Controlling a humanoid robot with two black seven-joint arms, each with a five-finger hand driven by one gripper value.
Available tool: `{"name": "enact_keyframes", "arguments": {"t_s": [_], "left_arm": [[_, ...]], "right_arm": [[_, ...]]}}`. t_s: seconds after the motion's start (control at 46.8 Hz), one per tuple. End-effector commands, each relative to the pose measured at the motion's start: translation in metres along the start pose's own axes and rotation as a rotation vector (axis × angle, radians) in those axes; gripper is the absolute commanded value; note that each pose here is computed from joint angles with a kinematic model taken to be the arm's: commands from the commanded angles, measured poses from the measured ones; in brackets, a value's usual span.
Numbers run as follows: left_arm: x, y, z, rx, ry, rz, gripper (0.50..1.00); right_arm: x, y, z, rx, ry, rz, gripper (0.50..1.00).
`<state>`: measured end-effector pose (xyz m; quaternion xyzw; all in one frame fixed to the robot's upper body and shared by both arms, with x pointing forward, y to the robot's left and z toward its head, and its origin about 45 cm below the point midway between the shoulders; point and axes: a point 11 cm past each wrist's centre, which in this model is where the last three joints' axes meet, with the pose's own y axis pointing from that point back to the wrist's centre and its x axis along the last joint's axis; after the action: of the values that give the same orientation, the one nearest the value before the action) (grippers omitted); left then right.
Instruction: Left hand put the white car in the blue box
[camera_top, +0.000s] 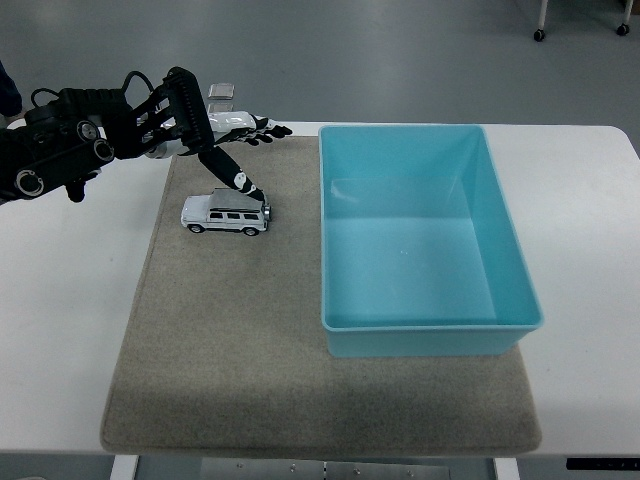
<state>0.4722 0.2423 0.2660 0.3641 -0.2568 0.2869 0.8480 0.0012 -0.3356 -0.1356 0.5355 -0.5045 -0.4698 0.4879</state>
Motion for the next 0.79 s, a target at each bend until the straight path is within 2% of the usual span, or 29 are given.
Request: {"name": "enact_keyframes", "arguments": {"t_s": [0.0, 0.214, 0.427, 0.641, 0.769], "left_arm": [[-0.003, 0.001, 0.000, 0.013, -0.061, -0.024, 0.984], [-0.011, 0.002, 0.005, 0.006, -0.104, -0.072, 0.984], [0.000, 0.014, 0.009, -0.009, -0.138, -0.122, 0.979], [-0.004, 0.014, 0.001, 0.033, -0.253, -0.136, 0.971], [-0.004, 0.013, 0.000, 0.035, -0.267, -0.124, 0.943]], "right_arm": [[0.000, 0.000, 0.000, 0.000, 0.000, 0.000, 0.936], [0.000, 0.000, 0.000, 0.000, 0.000, 0.000, 0.936], [0.000, 0.000, 0.000, 0.000, 0.000, 0.000, 0.936], [0.000, 0.000, 0.000, 0.000, 0.000, 0.000, 0.936], [0.000, 0.000, 0.000, 0.000, 0.000, 0.000, 0.936]]}}
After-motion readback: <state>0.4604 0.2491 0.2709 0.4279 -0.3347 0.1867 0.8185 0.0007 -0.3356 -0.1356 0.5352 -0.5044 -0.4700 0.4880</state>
